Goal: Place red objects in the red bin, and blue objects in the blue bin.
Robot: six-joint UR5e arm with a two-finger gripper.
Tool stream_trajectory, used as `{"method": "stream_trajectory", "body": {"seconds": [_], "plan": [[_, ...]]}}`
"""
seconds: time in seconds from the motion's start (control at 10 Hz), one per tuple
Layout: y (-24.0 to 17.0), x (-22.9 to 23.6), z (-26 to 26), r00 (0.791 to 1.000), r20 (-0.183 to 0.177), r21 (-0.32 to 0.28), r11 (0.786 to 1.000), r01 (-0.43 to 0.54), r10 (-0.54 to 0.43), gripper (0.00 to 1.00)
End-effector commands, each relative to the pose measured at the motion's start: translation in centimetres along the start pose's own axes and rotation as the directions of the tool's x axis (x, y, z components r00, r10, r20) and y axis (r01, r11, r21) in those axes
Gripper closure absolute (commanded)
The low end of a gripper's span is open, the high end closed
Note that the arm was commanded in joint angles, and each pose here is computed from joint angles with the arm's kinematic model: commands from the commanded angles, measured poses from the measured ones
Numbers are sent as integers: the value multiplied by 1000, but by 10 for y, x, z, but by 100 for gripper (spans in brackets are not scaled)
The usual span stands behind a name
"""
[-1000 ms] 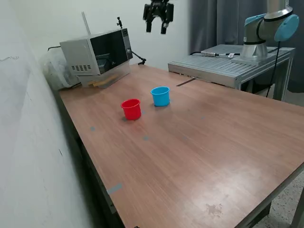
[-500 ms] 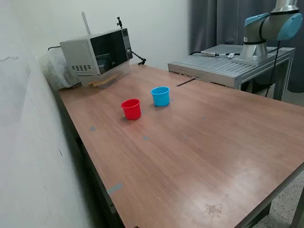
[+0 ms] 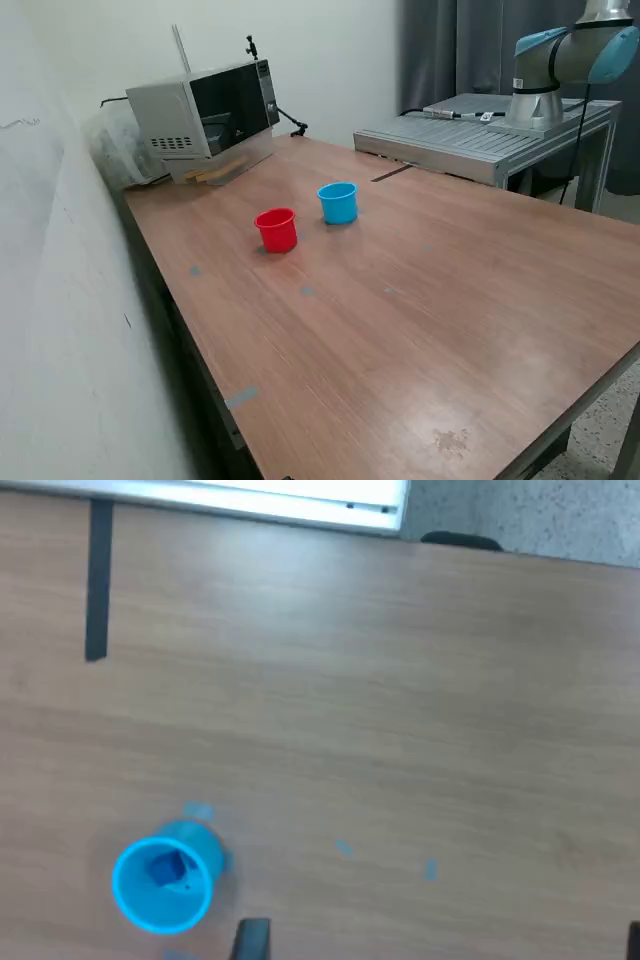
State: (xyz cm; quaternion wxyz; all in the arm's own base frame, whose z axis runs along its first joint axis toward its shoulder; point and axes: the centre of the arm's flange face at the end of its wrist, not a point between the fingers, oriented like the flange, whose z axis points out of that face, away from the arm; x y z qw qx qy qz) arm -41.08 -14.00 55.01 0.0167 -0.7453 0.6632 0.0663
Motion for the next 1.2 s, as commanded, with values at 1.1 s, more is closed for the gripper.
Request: {"method": "stream_trajectory", "body": {"seconds": [1.1], "plan": [[-11, 1, 8, 1000, -2, 22, 999, -28, 28, 0]]}}
